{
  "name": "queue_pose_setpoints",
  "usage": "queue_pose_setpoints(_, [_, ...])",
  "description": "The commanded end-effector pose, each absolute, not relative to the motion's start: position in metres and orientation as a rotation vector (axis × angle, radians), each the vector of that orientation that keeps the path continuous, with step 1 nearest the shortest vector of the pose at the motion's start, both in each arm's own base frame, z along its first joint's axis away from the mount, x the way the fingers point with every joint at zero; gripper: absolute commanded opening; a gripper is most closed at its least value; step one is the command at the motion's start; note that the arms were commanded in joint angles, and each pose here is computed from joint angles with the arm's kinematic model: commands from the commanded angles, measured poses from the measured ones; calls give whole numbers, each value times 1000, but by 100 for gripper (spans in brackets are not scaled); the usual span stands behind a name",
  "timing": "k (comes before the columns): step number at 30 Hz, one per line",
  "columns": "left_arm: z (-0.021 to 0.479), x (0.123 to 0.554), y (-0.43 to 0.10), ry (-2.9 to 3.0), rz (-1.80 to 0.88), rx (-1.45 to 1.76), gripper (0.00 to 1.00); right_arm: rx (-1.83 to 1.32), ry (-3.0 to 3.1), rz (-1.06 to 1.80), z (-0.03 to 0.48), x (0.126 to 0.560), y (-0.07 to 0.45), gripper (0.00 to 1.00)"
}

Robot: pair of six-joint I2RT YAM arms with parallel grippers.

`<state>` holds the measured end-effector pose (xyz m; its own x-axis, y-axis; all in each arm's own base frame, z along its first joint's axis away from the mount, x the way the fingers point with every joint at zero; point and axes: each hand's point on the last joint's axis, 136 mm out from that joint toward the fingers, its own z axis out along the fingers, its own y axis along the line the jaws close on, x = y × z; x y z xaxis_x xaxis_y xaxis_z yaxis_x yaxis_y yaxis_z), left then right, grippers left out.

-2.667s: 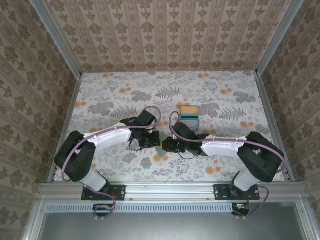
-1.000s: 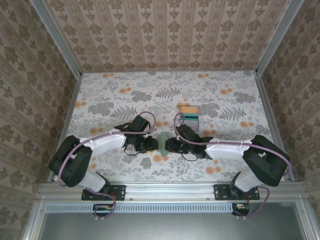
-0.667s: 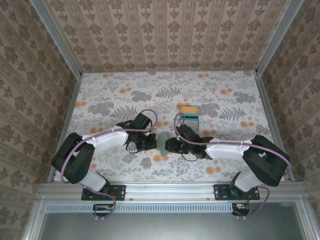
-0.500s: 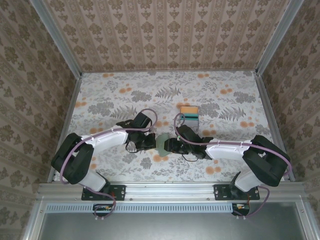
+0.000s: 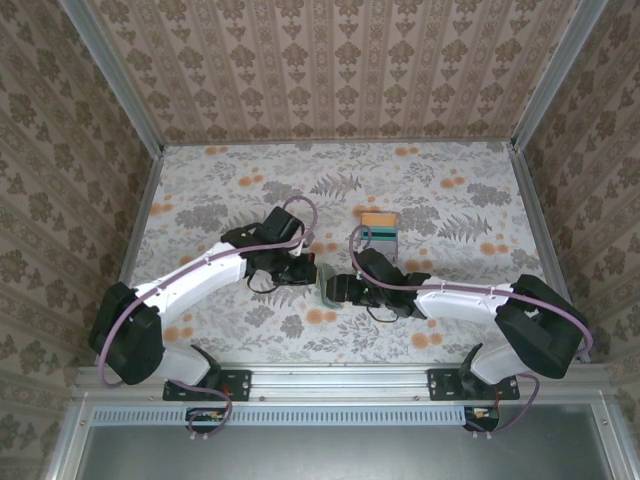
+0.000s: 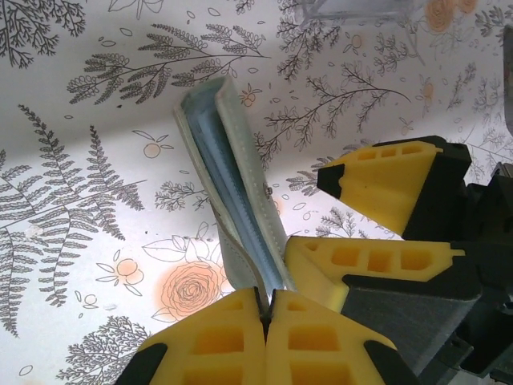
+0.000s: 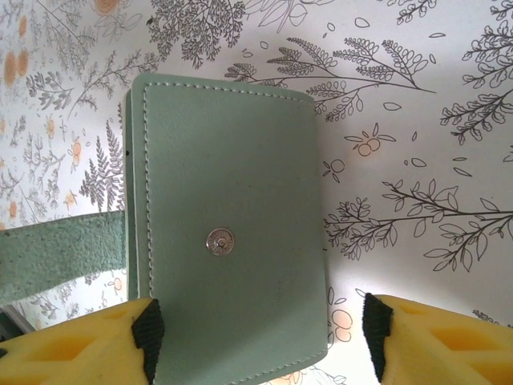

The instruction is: Take the credit cards out of the card holder

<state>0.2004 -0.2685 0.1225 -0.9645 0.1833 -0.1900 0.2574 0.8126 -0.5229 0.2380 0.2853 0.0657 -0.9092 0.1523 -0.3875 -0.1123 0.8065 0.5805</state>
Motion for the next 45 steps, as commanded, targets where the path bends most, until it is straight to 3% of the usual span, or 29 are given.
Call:
queue_pose_setpoints(1, [137, 195, -271, 2844, -882, 403, 0, 33, 2531, 900, 84, 243, 291, 72])
queue_pose_setpoints(14, [129, 193, -277, 2853, -896, 393, 0, -40, 2546, 959, 90, 242, 305, 74])
queue_pose_setpoints(32, [89, 195, -242, 2940, -758, 394, 0, 127, 2636, 661, 46, 238, 240, 23])
queue_pose_setpoints(38, [75, 204, -236, 2962, -726, 390, 0, 134, 2678, 669, 30, 230, 238, 19])
queue_pose_setpoints(45, [84, 213, -233, 2945, -700, 392, 0, 170, 2729, 629, 12, 221, 228, 25])
